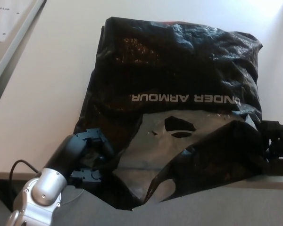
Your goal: A plastic bag is kept infront of the robot in the middle of the desk and the robot uses both its hands to grab it from the top and lifts it up and then releases it.
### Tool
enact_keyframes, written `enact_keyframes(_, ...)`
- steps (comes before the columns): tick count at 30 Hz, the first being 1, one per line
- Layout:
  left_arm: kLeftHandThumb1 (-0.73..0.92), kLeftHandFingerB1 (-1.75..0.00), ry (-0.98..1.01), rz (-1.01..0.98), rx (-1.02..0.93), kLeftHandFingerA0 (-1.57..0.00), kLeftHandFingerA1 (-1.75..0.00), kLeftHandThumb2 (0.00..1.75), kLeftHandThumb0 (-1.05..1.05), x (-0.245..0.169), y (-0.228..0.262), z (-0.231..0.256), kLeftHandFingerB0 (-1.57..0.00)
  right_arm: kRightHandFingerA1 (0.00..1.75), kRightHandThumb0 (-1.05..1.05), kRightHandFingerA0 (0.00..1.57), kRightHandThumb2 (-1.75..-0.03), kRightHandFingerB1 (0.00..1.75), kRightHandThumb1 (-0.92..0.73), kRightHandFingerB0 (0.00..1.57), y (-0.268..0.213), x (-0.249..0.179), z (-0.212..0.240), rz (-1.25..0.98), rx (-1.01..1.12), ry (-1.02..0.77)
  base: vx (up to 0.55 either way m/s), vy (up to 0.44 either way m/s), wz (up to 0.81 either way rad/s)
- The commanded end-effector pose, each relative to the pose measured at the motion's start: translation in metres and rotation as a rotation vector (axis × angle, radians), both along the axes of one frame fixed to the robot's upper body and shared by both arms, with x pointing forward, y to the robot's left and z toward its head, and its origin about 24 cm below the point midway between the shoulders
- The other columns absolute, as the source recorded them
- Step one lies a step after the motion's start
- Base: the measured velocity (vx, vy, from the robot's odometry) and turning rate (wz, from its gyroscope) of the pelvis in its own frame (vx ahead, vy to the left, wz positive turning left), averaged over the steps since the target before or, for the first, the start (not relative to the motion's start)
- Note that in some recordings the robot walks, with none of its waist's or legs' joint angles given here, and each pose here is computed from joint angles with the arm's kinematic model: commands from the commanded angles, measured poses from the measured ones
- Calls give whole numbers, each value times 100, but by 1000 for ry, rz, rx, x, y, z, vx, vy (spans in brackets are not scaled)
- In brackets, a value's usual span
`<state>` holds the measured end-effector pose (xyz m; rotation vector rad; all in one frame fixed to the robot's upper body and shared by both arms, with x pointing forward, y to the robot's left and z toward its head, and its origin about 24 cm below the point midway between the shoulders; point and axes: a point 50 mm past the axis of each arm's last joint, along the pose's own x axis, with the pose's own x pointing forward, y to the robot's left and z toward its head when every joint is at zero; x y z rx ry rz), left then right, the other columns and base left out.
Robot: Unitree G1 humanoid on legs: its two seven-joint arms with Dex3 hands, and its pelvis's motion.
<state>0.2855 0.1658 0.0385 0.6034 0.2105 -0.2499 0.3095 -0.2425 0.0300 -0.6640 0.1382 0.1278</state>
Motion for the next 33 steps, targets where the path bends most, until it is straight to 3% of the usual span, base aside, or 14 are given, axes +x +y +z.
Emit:
enact_keyframes(1,74,-175,66,18,-7,-73,-175,57,3,-9,4,-12,-53,175,-28,72,-57,173,-70,50,-4,-9,-15,-23,48,81,0,0,0)
enact_keyframes(3,72,-175,23,19,5,-72,-175,61,12,-8,3,-9,-55,175,-34,77,-58,175,-70,55,-2,-7,-11,-26,66,71,0,0,0)
enact_keyframes(4,71,-155,-24,18,18,-105,-175,63,6,-7,2,-6,-80,175,-36,82,-58,174,-70,59,0,-4,-7,-31,89,55,0,0,0)
enact_keyframes(6,66,-175,-118,12,33,-84,-175,71,11,-3,1,4,-68,175,-39,92,-61,168,-70,70,5,2,3,-26,139,15,0,0,0)
enact_keyframes(7,61,-154,-162,1,4,-115,-172,77,8,0,0,14,-91,127,-32,123,-110,123,-61,115,11,7,12,-11,176,-33,0,0,0)
enact_keyframes(10,58,-175,-252,-30,-46,-91,-175,80,15,5,-5,32,-70,175,-58,102,-69,175,-80,80,22,16,30,37,250,-86,0,0,0)
enact_keyframes(12,64,-175,-308,-42,-120,-90,-175,69,12,8,-9,44,-75,127,-31,123,-114,122,-67,111,33,22,45,113,263,-138,0,0,0)
enact_keyframes(13,64,-175,-324,-44,-137,-90,-175,69,12,10,-10,47,-75,127,-31,123,-114,122,-67,111,36,23,50,136,260,-153,0,0,0)
enact_keyframes(14,70,-175,-337,-35,-148,-89,-175,63,6,11,-12,52,-75,175,-45,96,-62,174,-75,72,45,25,57,159,270,-175,0,0,0)
enact_keyframes(21,53,-141,-503,-15,-229,-126,-154,77,1,15,-20,80,-107,175,-15,88,-57,175,-63,66,86,27,99,290,317,-356,0,0,0)
enact_keyframes(22,64,-175,-531,-33,-230,-83,-175,55,0,15,-21,88,-70,175,-23,84,-55,175,-61,61,93,27,111,312,326,-379,0,0,0)
enact_keyframes(24,64,-174,-546,-52,-240,-80,-175,55,-1,13,-21,97,-67,175,-25,82,-55,175,-61,60,99,25,123,331,329,-401,0,0,0)
enact_keyframes(25,63,-118,-637,-98,-242,-94,-163,57,0,12,-21,106,-84,175,-21,80,-55,175,-63,60,105,23,133,333,400,-384,0,0,0)
enact_keyframes(33,40,-106,-832,-81,-288,-130,-138,84,-24,11,-17,151,-103,175,-24,88,-58,175,-64,67,112,19,183,347,660,-452,0,0,0)
